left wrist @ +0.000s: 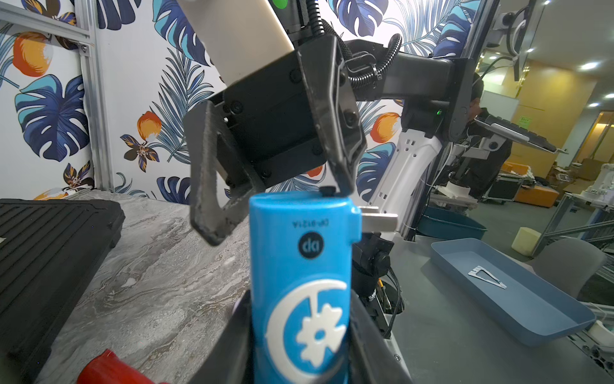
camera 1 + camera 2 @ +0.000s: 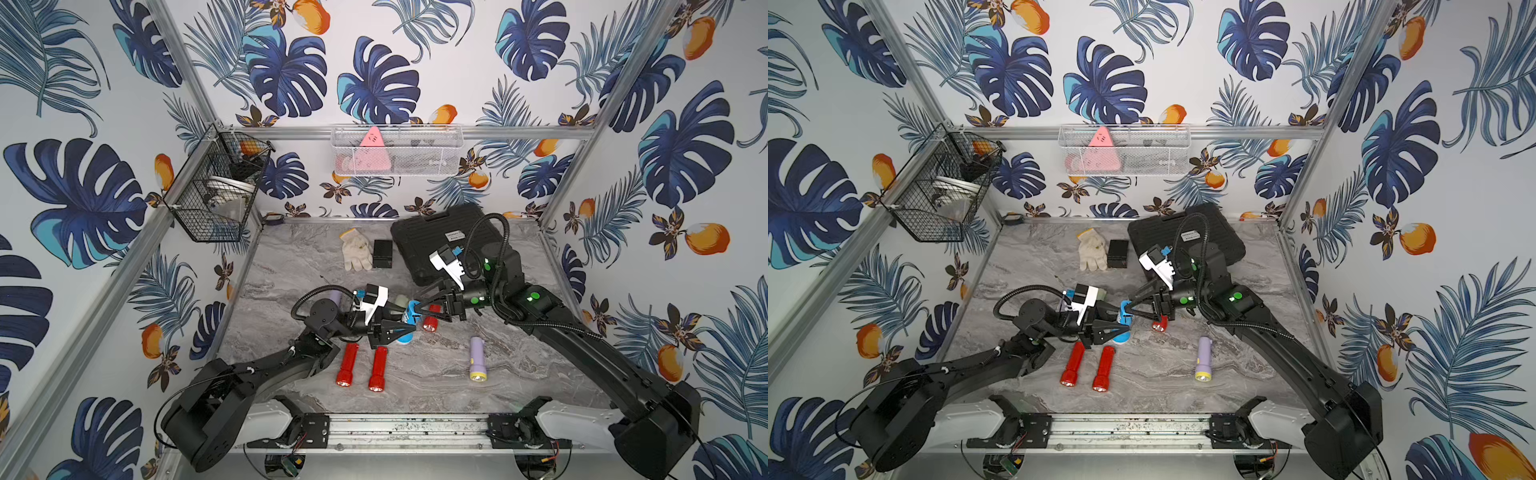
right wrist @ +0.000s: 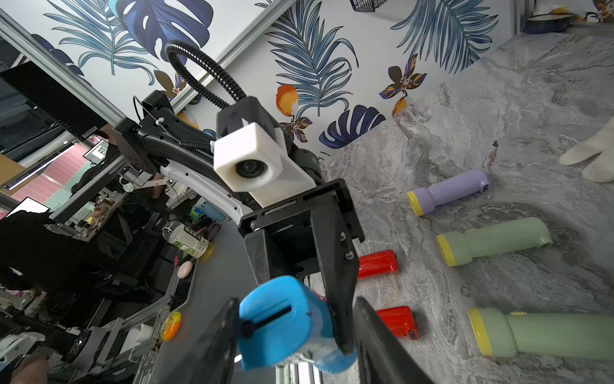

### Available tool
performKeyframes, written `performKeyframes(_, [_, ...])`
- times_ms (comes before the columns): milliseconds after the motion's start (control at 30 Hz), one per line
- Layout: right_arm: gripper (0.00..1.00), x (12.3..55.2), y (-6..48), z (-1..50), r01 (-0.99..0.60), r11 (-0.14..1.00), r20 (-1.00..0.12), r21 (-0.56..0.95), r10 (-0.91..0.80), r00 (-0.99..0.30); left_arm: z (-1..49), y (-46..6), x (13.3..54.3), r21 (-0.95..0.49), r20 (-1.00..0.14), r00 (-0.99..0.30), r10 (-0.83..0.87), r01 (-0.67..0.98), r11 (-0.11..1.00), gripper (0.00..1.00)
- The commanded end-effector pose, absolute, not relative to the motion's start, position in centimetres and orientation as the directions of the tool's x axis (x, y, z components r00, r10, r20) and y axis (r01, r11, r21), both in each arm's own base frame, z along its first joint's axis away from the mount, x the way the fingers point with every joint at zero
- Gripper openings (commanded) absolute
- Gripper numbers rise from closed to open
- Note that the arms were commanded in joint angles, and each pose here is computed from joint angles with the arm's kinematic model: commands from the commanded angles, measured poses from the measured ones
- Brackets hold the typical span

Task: Close the plug at the bottom of the flashlight
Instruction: Close the plug of the flashlight.

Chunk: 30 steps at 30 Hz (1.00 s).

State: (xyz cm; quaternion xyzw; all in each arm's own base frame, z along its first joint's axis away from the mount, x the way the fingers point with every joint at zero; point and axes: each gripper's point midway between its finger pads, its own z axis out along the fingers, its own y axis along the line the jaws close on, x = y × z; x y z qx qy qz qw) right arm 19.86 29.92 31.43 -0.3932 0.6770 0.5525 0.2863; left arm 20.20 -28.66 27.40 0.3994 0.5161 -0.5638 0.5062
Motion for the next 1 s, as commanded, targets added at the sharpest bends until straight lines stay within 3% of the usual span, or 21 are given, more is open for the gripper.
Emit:
performKeyframes(0, [0.53,19.9,30.0,31.0,-0.853,0.085,-0.825,0.514,-0.225,-0.519,29.8,-28.4,19.4,-0.11,-0.969,-0.106,-0.225,0.994,0.006,0.0])
performKeyframes(300, [0.43,19.8,30.2,29.4,-0.834,0.088,-0.799,0.545,-0.248,-0.548,31.7,-28.2,18.7,-0.086,-0.961,-0.093,-0.261,0.996,-0.04,0.0])
performKeyframes(967, [0.22,19.6,30.6,27.0,-0.797,0.127,-0.747,0.59,-0.289,-0.599,33.5,-27.0,18.2,0.019,-0.964,0.029,-0.265,0.999,0.039,0.0])
